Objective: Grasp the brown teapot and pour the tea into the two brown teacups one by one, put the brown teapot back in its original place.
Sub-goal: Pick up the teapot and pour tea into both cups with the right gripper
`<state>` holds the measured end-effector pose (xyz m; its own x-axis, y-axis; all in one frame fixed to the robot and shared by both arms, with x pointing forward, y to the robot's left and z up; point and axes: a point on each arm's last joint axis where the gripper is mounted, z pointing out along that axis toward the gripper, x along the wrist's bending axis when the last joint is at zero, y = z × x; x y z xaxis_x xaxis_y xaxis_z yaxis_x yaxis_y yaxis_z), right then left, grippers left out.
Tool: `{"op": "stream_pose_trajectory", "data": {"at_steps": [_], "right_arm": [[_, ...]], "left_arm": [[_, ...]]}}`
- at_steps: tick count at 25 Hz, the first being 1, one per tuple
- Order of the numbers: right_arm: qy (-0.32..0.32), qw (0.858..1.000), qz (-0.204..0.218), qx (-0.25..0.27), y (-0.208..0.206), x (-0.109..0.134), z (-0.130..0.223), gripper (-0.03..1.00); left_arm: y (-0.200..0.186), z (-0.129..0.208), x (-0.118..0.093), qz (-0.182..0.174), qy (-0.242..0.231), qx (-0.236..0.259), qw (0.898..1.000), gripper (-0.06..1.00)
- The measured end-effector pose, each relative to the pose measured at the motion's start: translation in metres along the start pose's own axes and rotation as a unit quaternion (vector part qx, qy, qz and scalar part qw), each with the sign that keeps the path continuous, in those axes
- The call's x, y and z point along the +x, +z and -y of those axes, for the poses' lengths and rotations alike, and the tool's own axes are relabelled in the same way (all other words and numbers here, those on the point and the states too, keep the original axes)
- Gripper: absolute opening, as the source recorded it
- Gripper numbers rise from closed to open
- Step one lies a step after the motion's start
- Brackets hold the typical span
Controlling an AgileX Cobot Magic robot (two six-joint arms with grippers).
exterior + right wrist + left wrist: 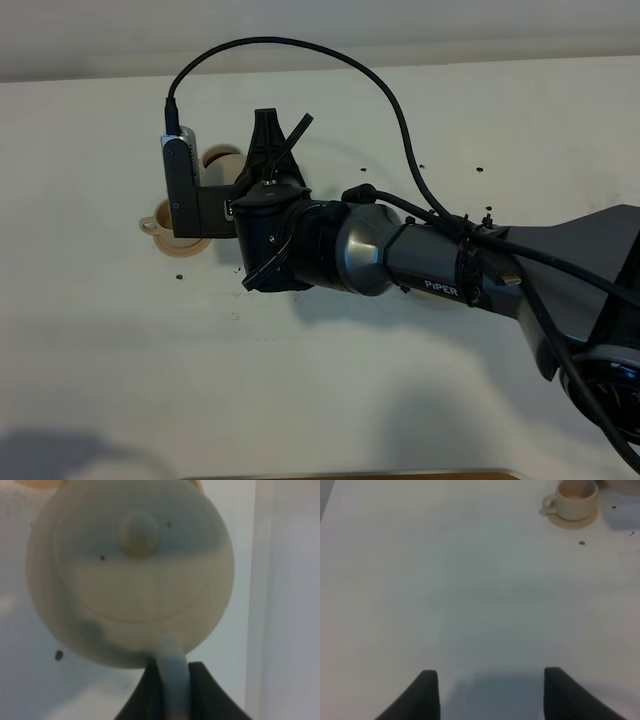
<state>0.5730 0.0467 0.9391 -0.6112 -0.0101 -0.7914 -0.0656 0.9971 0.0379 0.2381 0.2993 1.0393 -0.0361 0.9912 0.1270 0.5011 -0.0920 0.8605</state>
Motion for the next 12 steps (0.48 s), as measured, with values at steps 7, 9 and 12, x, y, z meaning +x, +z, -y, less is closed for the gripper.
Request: {"op": "stream_pose_trajectory", "data": {"at_steps": [7, 9, 12], "right_arm": [[0.002, 1.0, 0.008, -0.001, -0.0033, -0.0049, -0.0037, 0.08], [0.0, 1.0, 0.008, -0.001, -0.0034, -0.0052, -0.0037, 0.08], [-0.002, 1.0, 0.009, 0.0, -0.0036, -0.0051, -0.0039, 0.08]], "left_arm": [[0.0, 0.0, 0.0, 0.0, 0.0, 0.0, 1.0, 0.53], [0.0, 0.0, 0.0, 0.0, 0.0, 0.0, 1.0, 0.53], [0.0, 0.0, 0.0, 0.0, 0.0, 0.0, 1.0, 0.52]]}}
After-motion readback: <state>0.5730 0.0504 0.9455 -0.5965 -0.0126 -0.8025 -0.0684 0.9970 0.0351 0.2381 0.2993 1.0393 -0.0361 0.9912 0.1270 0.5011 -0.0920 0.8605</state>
